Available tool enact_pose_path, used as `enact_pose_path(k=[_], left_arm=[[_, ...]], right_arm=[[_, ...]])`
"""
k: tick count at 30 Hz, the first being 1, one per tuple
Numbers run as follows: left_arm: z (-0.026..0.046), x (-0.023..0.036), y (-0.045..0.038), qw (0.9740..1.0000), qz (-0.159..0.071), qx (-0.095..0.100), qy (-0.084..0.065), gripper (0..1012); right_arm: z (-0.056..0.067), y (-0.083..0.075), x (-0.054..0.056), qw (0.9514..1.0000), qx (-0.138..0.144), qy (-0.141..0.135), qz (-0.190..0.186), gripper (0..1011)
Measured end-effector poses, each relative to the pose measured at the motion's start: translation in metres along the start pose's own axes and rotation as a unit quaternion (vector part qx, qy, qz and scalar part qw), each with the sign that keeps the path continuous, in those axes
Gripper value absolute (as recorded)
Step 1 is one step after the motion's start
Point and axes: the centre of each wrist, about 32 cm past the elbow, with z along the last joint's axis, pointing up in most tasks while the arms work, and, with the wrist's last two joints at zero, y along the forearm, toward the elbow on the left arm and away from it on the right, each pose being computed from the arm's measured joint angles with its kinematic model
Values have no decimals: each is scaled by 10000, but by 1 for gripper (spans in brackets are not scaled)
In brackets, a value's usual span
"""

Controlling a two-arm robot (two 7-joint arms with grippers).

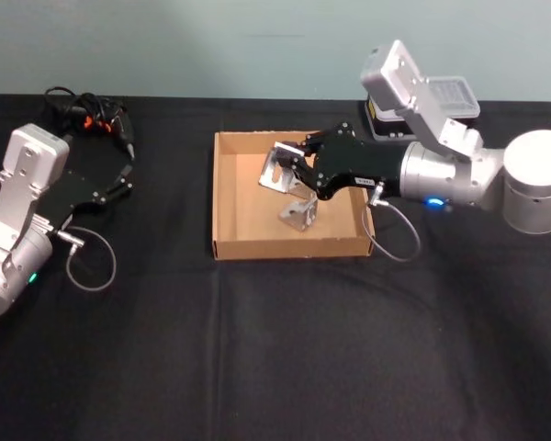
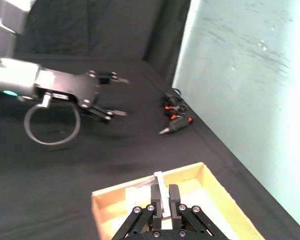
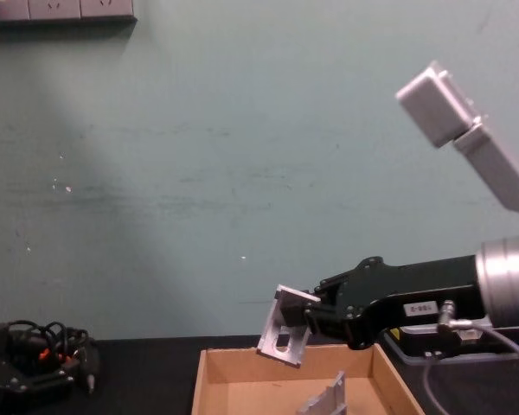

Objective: Use one hand to pick up the angle iron from the table and place it into the box.

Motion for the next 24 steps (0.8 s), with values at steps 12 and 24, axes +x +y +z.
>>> enact_pose_path(k=[12,24], left_arm=[[0,0,0,10000,0,0,0,1000],[0,0,0,10000,0,0,0,1000]], right_arm=[[-208,384,145,9994,-319,55,-151,110],[-330,542,185,9984,-542,117,-91,110]])
